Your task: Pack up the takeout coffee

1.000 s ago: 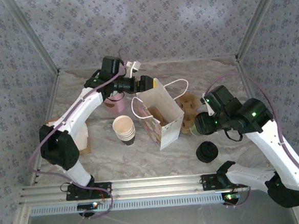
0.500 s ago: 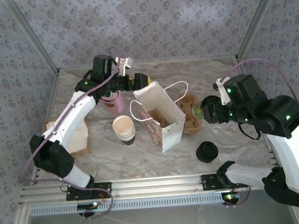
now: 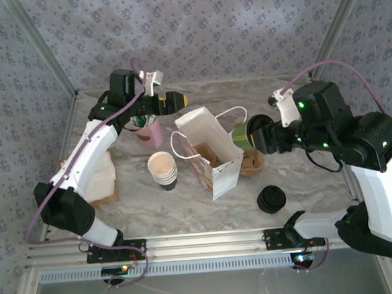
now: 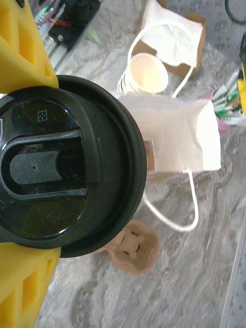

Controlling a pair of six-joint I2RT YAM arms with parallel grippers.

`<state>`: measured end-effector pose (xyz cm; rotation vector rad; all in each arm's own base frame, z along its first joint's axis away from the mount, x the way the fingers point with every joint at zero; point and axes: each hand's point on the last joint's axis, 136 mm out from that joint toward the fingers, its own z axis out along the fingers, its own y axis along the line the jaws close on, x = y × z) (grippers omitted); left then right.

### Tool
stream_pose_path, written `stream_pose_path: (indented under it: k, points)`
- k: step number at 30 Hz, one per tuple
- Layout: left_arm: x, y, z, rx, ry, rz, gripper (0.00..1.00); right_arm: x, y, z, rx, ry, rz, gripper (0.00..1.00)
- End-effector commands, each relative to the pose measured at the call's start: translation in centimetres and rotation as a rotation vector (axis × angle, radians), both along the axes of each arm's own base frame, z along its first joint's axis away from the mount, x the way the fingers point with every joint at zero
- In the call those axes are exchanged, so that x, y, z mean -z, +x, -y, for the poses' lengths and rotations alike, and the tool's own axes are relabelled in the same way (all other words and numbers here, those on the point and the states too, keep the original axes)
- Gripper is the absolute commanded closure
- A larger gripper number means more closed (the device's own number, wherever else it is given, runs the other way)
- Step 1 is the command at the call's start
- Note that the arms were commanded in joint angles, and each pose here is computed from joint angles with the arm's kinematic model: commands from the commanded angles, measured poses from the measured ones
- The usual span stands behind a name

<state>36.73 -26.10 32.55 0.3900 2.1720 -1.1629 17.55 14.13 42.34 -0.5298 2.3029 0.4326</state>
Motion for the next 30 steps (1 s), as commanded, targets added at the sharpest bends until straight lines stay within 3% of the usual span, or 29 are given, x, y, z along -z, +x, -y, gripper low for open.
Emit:
stream_pose_path:
  k: [1,13,30]
  points:
    - [-0.7,0.5,0.6,0.044,-0.025,0.029,0.01,-0.2,-0.1,-1.7,-0.069,-0.014,-0.003,0.35]
    - [-0.2,1.0,1.8,0.086,-0.076,0.009,0.01,2.4,2.1,-4.1,-0.080,-0.182,-0.079,0.35]
    - [-0.4,-3.7,1.9,0.100,-0.090,0.024,0.01,4.9,2.6,-6.0,-0.119,-0.275,-0.154,0.35]
